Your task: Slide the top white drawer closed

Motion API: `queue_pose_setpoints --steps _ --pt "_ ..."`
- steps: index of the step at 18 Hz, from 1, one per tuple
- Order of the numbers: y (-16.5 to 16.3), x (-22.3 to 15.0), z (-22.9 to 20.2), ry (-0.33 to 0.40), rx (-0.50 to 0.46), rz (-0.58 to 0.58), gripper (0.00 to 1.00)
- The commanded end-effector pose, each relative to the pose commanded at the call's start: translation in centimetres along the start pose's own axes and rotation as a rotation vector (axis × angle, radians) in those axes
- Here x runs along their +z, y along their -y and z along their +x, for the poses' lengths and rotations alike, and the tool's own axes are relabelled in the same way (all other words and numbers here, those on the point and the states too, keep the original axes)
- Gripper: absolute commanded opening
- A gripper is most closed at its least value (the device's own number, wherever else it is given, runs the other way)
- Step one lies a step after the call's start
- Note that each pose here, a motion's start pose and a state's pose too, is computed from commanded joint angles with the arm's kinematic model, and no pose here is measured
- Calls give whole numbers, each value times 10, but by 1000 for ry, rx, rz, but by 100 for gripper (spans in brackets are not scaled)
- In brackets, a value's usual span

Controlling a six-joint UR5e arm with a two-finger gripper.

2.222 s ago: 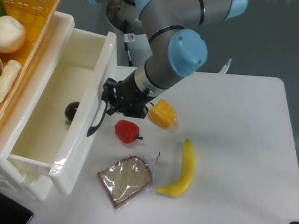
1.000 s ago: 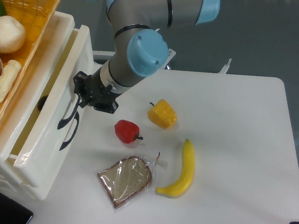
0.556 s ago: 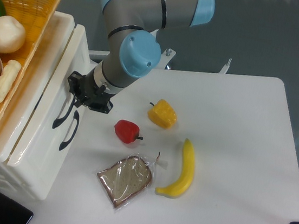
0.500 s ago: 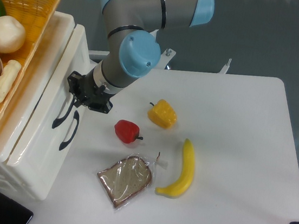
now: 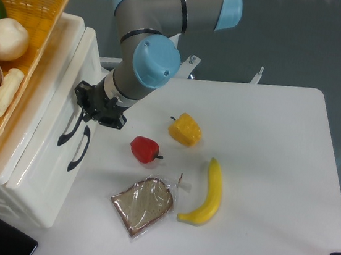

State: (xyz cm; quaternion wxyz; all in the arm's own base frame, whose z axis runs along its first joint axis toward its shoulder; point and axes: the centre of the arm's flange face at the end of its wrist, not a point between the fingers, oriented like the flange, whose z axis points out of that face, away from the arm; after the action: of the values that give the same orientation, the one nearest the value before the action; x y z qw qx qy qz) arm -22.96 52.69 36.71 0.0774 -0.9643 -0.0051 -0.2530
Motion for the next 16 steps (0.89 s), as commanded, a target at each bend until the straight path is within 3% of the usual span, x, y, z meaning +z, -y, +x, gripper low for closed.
queue_pose_setpoints --steps 7,11,12,13,16 --pt "3 3 4 1 13 -6 0" --pt "-5 -27 -26 32 -16 46 58" --pt "-5 -32 -39 49 -26 63 86" --pt "-7 -38 -50 69 -34 85 100" --pt "-20 -66 -80 131 -56 153 100"
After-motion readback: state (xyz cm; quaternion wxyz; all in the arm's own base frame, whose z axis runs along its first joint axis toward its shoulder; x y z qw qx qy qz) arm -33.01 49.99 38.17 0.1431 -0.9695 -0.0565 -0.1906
